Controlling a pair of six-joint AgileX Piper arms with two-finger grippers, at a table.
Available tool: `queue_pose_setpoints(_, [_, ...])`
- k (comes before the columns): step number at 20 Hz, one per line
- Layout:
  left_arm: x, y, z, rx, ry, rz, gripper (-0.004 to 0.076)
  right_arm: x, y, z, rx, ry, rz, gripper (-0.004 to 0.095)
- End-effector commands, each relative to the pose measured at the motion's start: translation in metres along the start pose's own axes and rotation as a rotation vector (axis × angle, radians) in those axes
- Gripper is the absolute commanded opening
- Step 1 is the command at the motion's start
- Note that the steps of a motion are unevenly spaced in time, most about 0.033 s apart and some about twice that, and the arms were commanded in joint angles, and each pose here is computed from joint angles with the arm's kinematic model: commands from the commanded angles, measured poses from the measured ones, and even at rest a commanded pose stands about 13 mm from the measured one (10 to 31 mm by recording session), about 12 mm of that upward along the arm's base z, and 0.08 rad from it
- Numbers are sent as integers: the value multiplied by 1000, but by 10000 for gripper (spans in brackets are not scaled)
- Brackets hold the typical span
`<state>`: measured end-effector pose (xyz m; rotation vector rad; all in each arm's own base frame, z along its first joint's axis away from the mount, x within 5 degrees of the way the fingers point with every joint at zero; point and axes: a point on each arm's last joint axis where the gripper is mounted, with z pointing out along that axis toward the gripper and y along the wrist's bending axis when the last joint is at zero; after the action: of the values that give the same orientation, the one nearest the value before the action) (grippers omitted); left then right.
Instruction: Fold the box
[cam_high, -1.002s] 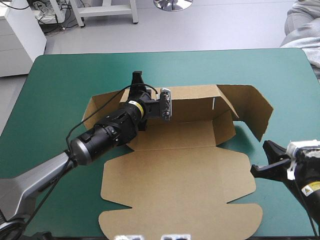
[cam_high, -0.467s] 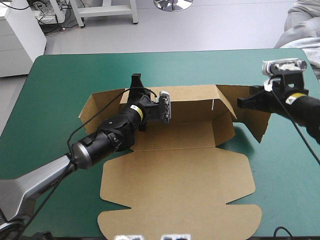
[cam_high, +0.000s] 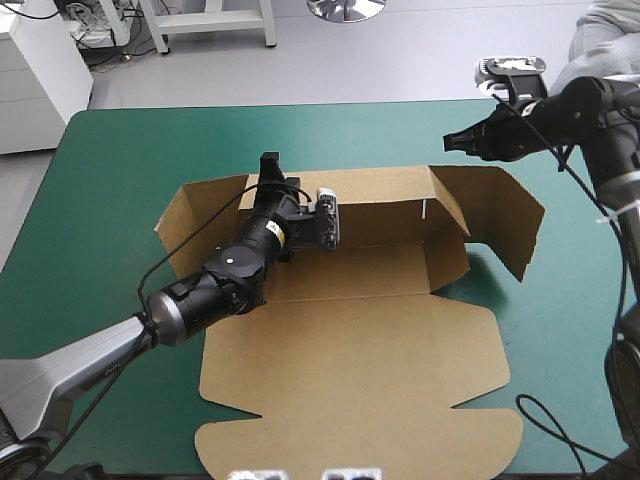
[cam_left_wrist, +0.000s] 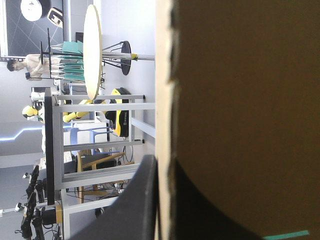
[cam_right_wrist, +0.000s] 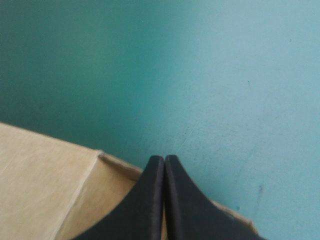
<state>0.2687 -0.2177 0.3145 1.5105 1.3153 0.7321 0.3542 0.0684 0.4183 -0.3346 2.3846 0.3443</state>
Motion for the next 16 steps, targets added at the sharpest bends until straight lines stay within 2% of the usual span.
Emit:
queue_pose_setpoints(1, [2, 20, -13, -73, -2, -23, -10, -22, -1, -1, 10, -70, 10, -19])
queue_pose_setpoints(3, [2, 20, -13, -74, 2, -21, -10, -28, -7, 18, 8, -32, 40, -19])
queue_pose_setpoints(6, [2, 20, -13, -70, 3, -22, -10, -27, -16, 48, 20, 102, 57, -19])
queue_pose_setpoints(8, [2, 20, -13, -71, 4, -22, -10, -24, -18, 56, 17, 123, 82, -19])
queue_pose_setpoints(16, [4, 20, -13, -75, 25, -31, -10, 11, -6, 51, -85, 225, 99, -19])
